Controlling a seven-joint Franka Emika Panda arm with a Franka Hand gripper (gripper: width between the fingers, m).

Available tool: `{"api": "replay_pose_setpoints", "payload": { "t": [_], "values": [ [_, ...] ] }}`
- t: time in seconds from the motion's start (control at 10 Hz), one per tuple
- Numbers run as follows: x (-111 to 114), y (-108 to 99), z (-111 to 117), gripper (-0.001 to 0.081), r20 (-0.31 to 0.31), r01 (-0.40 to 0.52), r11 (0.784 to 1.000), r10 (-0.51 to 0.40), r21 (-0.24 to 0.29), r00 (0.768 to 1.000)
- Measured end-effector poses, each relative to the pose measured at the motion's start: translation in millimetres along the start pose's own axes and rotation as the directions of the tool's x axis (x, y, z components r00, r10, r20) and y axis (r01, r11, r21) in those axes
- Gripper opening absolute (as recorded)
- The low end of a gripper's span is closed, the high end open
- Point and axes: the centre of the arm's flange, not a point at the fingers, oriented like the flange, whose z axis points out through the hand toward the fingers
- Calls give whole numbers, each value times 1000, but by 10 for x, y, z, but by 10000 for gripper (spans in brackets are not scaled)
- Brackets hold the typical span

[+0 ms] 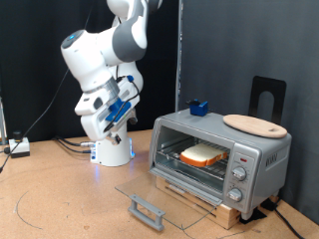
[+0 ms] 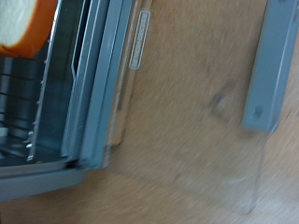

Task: Make a piece of toast with the oven

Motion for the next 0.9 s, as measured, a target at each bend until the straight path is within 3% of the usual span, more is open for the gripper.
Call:
{"api": "replay_pose_setpoints", "payload": {
  "t": [0.1,0.3,0.4,0.5,0.6,0.7,0.9],
  "values": [
    [47,122,47,809,54,-99,995,98,3,994],
    [211,322,124,809,-55,-199,979,196,-44,979],
    [188,307,137,809,-26,-187,982,186,-32,982],
    [112,282,166,809,88,-163,985,167,-52,982],
    [51,254,156,809,213,-164,985,172,-52,962],
    [56,274,139,809,290,-191,981,191,-26,938],
    [185,464,192,809,341,-262,964,235,35,910]
  ]
}}
